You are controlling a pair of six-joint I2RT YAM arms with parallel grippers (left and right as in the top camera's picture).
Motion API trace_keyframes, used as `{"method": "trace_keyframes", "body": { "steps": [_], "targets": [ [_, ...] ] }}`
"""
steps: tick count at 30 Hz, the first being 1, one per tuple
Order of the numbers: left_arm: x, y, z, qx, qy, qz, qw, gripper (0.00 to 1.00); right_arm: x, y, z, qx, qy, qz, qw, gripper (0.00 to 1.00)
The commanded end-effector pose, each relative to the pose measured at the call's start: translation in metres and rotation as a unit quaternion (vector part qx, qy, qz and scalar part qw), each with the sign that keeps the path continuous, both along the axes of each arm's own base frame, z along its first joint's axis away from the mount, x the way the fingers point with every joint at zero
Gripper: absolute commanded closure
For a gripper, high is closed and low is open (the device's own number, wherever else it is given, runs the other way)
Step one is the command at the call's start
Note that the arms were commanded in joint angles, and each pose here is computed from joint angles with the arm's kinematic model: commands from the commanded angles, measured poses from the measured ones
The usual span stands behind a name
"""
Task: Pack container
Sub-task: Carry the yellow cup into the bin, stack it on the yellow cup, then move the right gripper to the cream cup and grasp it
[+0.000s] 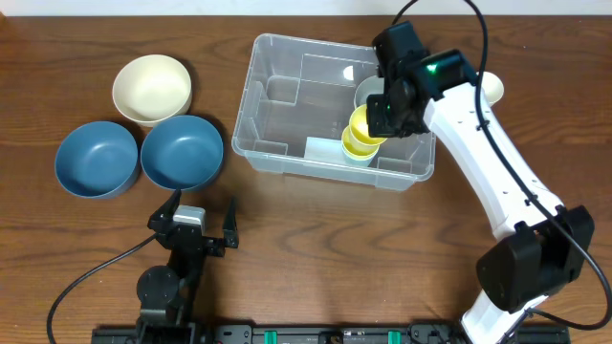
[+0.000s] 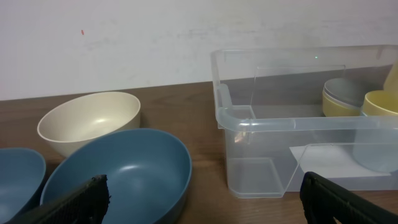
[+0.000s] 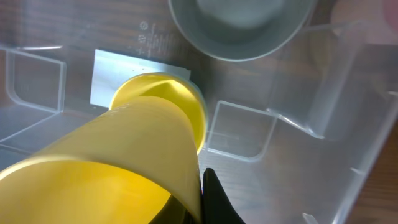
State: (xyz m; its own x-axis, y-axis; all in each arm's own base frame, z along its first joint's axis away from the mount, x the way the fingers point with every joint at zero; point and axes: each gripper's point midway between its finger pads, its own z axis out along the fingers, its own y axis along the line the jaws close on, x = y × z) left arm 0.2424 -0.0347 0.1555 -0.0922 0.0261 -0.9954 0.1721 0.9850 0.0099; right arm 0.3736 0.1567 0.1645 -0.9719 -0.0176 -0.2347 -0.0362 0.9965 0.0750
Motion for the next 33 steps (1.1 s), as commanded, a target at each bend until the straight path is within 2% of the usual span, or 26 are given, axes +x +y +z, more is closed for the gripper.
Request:
{"method": "trace_keyframes", "body": {
  "steps": [1,4,8,11,15,21,26,33],
  "targets": [
    [-0.001,-0.002,-0.015,0.005,0.022,-0.007,1.0,0.02,-0.005,0.0,-0.013,-0.01,0.011,-0.002,1.0,0.99],
    [-0.001,-0.002,-0.015,0.005,0.022,-0.007,1.0,0.02,-0.006,0.0,-0.024,-0.012,0.014,-0.002,1.0,0.95],
    [-0.001,-0.002,-0.015,0.005,0.022,-0.007,1.0,0.02,-0.004,0.001,-0.032,-0.01,0.01,-0.002,1.0,0.61],
    [-0.001,-0.002,-0.015,0.005,0.022,-0.007,1.0,0.02,0.001,0.003,-0.031,-0.008,0.0,0.008,1.0,0.52],
    [-0.001,-0.002,-0.015,0.005,0.022,-0.007,1.0,0.02,0.005,0.006,-0.018,-0.002,-0.015,0.016,1.0,0.48],
    [-0.001,-0.002,-0.015,0.005,0.022,-0.007,1.0,0.02,0.013,-0.01,0.03,-0.001,-0.051,0.0,0.999,0.46],
    [-0.001,-0.002,-0.015,0.005,0.022,-0.007,1.0,0.02,0.027,-0.06,0.058,-0.021,-0.088,-0.06,0.994,0.45],
    [-0.001,-0.002,-0.015,0.005,0.022,-0.007,1.0,0.02,0.045,-0.162,0.061,-0.039,-0.101,-0.184,0.977,0.46]
  ]
}}
